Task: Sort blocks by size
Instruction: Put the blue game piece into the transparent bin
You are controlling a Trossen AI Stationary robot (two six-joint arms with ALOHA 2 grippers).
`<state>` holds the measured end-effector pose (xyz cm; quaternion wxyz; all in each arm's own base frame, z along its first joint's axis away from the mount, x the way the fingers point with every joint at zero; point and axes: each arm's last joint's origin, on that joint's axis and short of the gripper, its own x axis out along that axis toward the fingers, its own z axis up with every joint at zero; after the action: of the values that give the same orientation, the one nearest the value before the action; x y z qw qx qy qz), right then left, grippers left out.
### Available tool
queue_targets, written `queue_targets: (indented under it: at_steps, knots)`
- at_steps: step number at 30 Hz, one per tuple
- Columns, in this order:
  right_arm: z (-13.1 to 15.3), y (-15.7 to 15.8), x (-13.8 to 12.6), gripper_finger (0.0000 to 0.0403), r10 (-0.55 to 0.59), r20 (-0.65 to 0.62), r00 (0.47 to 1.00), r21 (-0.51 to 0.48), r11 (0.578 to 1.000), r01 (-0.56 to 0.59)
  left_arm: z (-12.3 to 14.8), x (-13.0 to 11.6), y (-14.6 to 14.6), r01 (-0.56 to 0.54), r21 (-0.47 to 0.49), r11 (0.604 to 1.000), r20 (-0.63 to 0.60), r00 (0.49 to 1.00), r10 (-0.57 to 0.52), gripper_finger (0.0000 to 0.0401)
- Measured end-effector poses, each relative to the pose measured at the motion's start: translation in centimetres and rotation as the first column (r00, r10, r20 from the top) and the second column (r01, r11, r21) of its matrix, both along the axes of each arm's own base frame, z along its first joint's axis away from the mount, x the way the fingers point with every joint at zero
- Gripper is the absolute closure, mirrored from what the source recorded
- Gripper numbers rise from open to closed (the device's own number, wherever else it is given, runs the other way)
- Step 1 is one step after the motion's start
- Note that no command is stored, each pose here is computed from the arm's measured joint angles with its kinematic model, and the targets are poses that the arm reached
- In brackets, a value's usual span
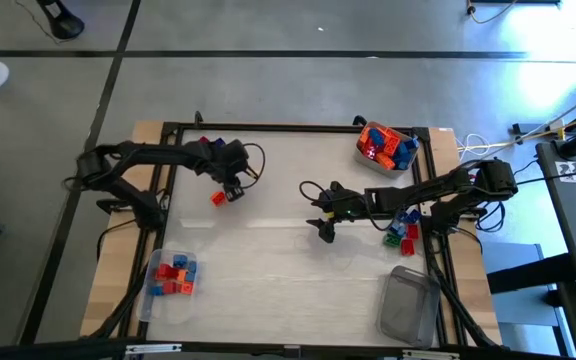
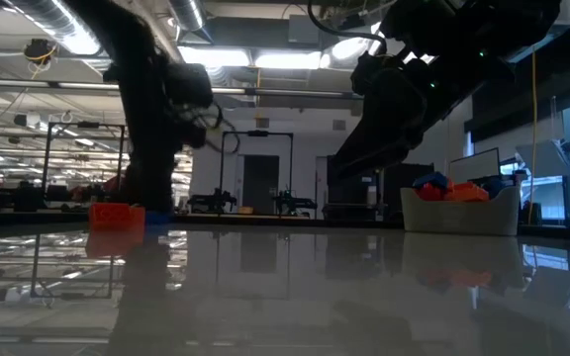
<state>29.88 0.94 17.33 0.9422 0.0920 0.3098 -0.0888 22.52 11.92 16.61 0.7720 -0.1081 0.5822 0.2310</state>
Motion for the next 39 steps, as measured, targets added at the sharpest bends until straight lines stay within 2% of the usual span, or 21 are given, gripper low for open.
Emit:
queue_targets:
  at_steps: [6, 11, 17, 22, 26, 34, 37, 39]
  knots:
    - [0.0, 0.0, 0.0, 0.0109, 0.0, 0.0, 1.0, 0.0, 1.0, 0.0, 4.5, 0.0, -3.6, 0.029, 0.009, 1.0, 0.112, 0.993, -0.029, 0.0274]
    - [0.0, 0.0, 0.0, 0.0109, 0.0, 0.001, 1.0, 0.0, 1.0, 0.0, 8.1, -1.1, -7.4, 0.043, -0.02, 0.999, 0.234, 0.972, -0.037, 0.0264]
    - [0.0, 0.0, 0.0, 0.0109, 0.0, 0.001, 1.0, 0.0, 1.0, 0.0, 10.4, -3.9, -12.0, 0.051, -0.16, 0.986, 0.307, 0.952, 0.001, 0.027]
    - [0.0, 0.0, 0.0, 0.0109, 0.0, 0.004, 1.0, 0.0, 1.0, 0.0, 11.3, -5.6, -15.3, 0.076, -0.27, 0.96, 0.347, 0.938, 0.023, 0.0267]
    - [0.0, 0.0, 0.0, 0.0109, 0.0, 0.004, 1.0, 0.0, 1.0, 0.0, 11.4, -6.5, -17.6, 0.085, -0.351, 0.932, 0.327, 0.944, 0.037, 0.0266]
    - [0.0, 0.0, 0.0, 0.0109, 0.0, 0.0, 1.0, 0.0, 1.0, 0.0, 11.0, -9.2, -22.3, -0.005, -0.525, 0.851, 0.191, 0.974, 0.123, 0.0265]
    - [0.0, 0.0, 0.0, 0.0109, 0.0, 0.001, 1.0, 0.0, 1.0, 0.0, 10.6, -10.2, -23.7, -0.055, -0.563, 0.825, 0.135, 0.978, 0.157, 0.0265]
    - [0.0, 0.0, 0.0, 0.0109, 0.0, 0.0, 1.0, 0.0, 1.0, 0.0, 9.9, -10.9, -24.6, -0.096, -0.556, 0.826, 0.08, 0.982, 0.168, 0.0265]
